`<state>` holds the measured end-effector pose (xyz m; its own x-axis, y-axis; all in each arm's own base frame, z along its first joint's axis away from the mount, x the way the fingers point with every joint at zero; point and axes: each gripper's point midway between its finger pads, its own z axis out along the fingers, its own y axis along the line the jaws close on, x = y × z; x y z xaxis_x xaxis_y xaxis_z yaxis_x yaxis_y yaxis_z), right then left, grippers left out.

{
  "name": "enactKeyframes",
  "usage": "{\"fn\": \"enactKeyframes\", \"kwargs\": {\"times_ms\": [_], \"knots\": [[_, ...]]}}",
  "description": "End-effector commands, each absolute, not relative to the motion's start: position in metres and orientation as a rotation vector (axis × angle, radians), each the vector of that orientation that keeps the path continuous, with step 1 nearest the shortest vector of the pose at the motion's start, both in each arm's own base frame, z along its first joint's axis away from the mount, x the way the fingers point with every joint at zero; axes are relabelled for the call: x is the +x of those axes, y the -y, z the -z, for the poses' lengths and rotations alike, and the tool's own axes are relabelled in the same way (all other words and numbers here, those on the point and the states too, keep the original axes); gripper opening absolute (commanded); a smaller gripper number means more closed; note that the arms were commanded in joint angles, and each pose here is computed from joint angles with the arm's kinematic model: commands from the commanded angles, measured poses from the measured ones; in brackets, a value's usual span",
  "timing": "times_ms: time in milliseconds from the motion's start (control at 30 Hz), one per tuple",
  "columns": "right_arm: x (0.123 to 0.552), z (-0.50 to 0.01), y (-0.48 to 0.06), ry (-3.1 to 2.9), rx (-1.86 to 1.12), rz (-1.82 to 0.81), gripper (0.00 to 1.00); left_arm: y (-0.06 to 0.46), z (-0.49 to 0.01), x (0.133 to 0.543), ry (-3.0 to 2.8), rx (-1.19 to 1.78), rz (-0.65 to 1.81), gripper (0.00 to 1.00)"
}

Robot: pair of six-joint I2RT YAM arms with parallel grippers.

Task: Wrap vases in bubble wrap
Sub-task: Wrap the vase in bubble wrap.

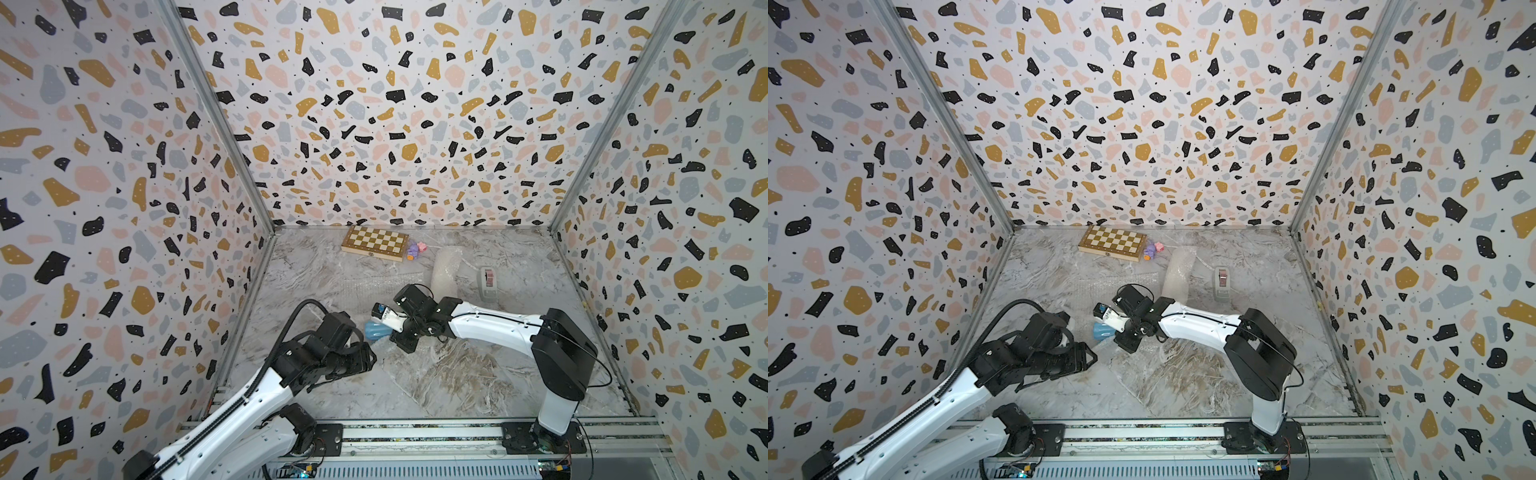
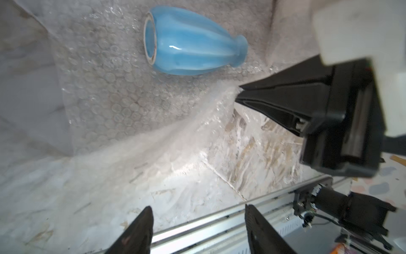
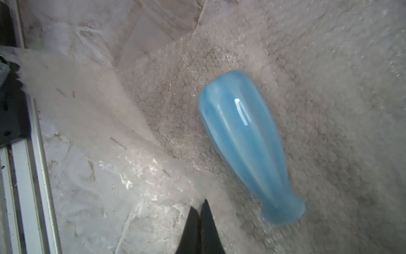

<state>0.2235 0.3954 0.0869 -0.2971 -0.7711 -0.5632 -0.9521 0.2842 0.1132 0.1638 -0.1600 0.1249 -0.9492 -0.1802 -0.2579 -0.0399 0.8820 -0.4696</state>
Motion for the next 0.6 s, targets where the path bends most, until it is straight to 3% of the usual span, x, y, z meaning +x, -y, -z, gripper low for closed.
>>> {"fn": "enactKeyframes", "kwargs": {"times_ms": [0,567], "knots": [[0.234,-0.106,-0.4,-2.18,-1.49,-0.694,0.0,0.172,-0.129,0.188,-2.674,-0.154,0.695,0.65],[0.287,-0.131,-0.398,-2.212,-1.347,-0.792,0.0,0.172,-0.148,0.234,-2.637,-0.077,0.576,0.64]]}}
